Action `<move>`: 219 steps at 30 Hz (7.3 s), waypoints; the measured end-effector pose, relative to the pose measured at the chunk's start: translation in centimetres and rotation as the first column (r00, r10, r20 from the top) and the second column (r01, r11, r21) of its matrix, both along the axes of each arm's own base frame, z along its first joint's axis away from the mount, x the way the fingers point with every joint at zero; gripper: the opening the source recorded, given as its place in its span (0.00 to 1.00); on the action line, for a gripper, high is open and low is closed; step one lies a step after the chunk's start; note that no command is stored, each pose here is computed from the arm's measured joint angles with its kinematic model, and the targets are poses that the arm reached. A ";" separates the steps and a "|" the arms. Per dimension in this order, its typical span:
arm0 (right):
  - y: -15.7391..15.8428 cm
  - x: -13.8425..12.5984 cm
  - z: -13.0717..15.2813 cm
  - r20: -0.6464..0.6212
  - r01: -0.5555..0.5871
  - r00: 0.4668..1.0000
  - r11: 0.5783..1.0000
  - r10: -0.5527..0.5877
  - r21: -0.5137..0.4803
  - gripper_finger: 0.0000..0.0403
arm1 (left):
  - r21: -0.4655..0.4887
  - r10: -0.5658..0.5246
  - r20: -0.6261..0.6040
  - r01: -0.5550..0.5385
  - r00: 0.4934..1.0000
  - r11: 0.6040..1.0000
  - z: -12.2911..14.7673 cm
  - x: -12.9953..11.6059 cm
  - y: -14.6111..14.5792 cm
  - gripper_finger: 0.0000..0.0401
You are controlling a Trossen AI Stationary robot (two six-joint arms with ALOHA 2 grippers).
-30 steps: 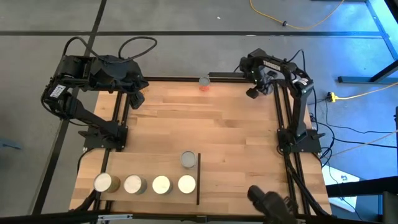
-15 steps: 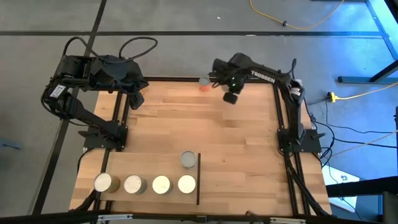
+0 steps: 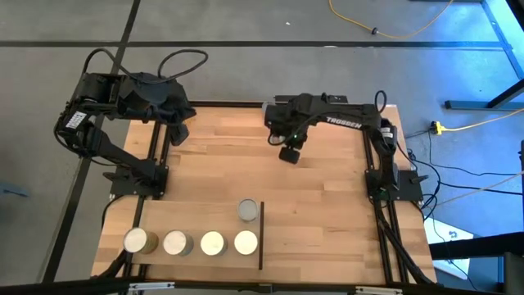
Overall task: Pick and place cans onto a shelf
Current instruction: Put the canned chicken soup on the shelf
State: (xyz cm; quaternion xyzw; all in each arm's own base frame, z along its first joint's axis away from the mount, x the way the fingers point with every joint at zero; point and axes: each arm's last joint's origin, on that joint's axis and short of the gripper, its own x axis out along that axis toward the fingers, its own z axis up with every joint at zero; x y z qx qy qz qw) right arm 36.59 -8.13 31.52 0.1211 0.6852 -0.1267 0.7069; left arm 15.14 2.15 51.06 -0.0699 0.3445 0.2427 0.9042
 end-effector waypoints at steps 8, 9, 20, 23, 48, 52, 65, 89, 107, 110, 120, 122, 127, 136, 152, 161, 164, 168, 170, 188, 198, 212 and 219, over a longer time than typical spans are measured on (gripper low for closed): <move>2.1 -0.1 -3.1 -0.118 0.144 0.985 0.978 -0.127 0.153 0.01 | -0.012 -0.068 -0.012 0.068 0.998 0.998 0.0 0.0 -0.2 0.07; 2.3 -0.3 -3.7 -0.146 0.162 0.980 0.973 -0.138 0.166 0.01 | -0.013 -0.069 -0.012 0.069 0.998 0.998 0.0 0.0 -0.2 0.07; 3.4 -2.2 -8.8 -0.370 0.252 0.916 0.942 -0.157 0.223 0.01 | -0.044 -0.037 0.005 0.037 0.999 0.998 -0.1 0.1 -0.2 0.07; 3.4 -2.5 -9.4 -0.398 0.271 0.902 0.938 -0.168 0.218 0.02 | -0.051 -0.030 0.008 0.031 1.000 0.998 -0.1 0.1 -0.2 0.07; 3.3 -3.5 -11.0 -0.439 0.258 0.895 0.898 -0.083 0.356 0.16 | -0.047 -0.034 0.006 0.034 0.999 0.998 -0.1 0.1 -0.2 0.07; 3.4 -3.4 -9.6 -0.391 0.236 0.917 0.902 -0.083 0.362 0.16 | -0.045 -0.037 0.005 0.037 0.999 0.998 -0.1 0.1 -0.2 0.07; 4.6 -4.4 1.0 -0.032 0.141 0.990 0.938 -0.138 0.317 0.16 | -0.075 -0.168 -0.030 0.166 0.985 0.983 -0.4 1.1 -0.4 0.07; 6.6 -14.6 14.6 0.493 0.022 0.866 0.992 -0.080 0.122 0.16 | 0.000 -0.515 -0.004 0.515 0.857 0.857 -4.7 16.1 -1.1 0.03; 6.9 -18.4 16.5 0.583 -0.011 0.811 0.995 -0.047 0.095 0.16 | 0.102 -0.644 -0.031 0.643 0.764 0.759 -11.3 26.3 -4.6 0.16; 6.9 -18.5 16.6 0.584 -0.012 0.810 0.995 -0.046 0.095 0.16 | 0.097 -0.631 -0.047 0.632 0.775 0.769 -13.0 27.8 -4.6 0.16; 7.1 -20.1 17.2 0.620 -0.097 0.783 0.995 0.055 0.035 0.16 | 0.154 -0.673 -0.164 0.693 0.721 0.705 -19.8 32.8 -5.2 0.17; 7.1 -20.6 17.4 0.631 -0.107 0.773 0.994 0.068 0.024 0.16 | 0.176 -0.685 -0.172 0.707 0.708 0.686 -20.7 33.6 -5.4 0.17; 7.2 -21.7 17.8 0.653 -0.103 0.755 0.994 0.063 0.022 0.16 | 0.194 -0.669 -0.168 0.690 0.724 0.698 -22.7 35.0 -5.4 0.17; 7.2 -22.1 17.9 0.665 -0.101 0.743 0.995 0.067 0.013 0.16 | 0.241 -0.631 -0.310 0.701 0.711 0.672 -26.7 36.4 -5.2 0.17; 7.2 -22.2 17.9 0.663 -0.134 0.741 0.991 0.112 -0.018 0.16 | 0.217 -0.639 -0.302 0.704 0.708 0.677 -28.0 36.7 -3.5 0.17; 7.2 -22.1 17.9 0.662 -0.136 0.741 0.991 0.115 -0.021 0.16 | 0.188 -0.636 -0.307 0.700 0.708 0.689 -29.7 36.5 -3.4 0.17; 7.2 -22.1 17.9 0.662 -0.136 0.741 0.991 0.116 -0.021 0.16 | 0.198 -0.633 -0.297 0.695 0.715 0.691 -29.6 36.6 -3.3 0.17; 7.2 -22.1 17.9 0.661 -0.136 0.741 0.991 0.116 -0.021 0.16 | 0.210 -0.633 -0.284 0.691 0.720 0.692 -29.5 36.7 -3.3 0.17; 7.2 -22.1 17.9 0.661 -0.136 0.741 0.991 0.116 -0.021 0.16 | 0.217 -0.633 -0.275 0.688 0.723 0.692 -29.4 36.8 -3.3 0.17; 7.2 -22.1 17.9 0.662 -0.136 0.741 0.990 0.116 -0.021 0.16 | 0.186 -0.645 -0.236 0.685 0.727 0.704 -29.4 36.8 -3.0 0.17; 7.2 -22.1 17.9 0.661 -0.136 0.741 0.991 0.116 -0.021 0.16 | 0.185 -0.645 -0.235 0.685 0.727 0.705 -29.4 36.8 -2.9 0.17; 7.2 -22.1 17.9 0.660 -0.135 0.742 0.991 0.115 -0.021 0.16 | 0.170 -0.640 -0.244 0.682 0.729 0.712 -31.7 37.6 -2.9 0.17; 7.2 -22.1 17.9 0.660 -0.135 0.742 0.991 0.115 -0.021 0.16 | 0.184 -0.614 -0.266 0.664 0.743 0.724 -31.8 37.5 -2.8 0.04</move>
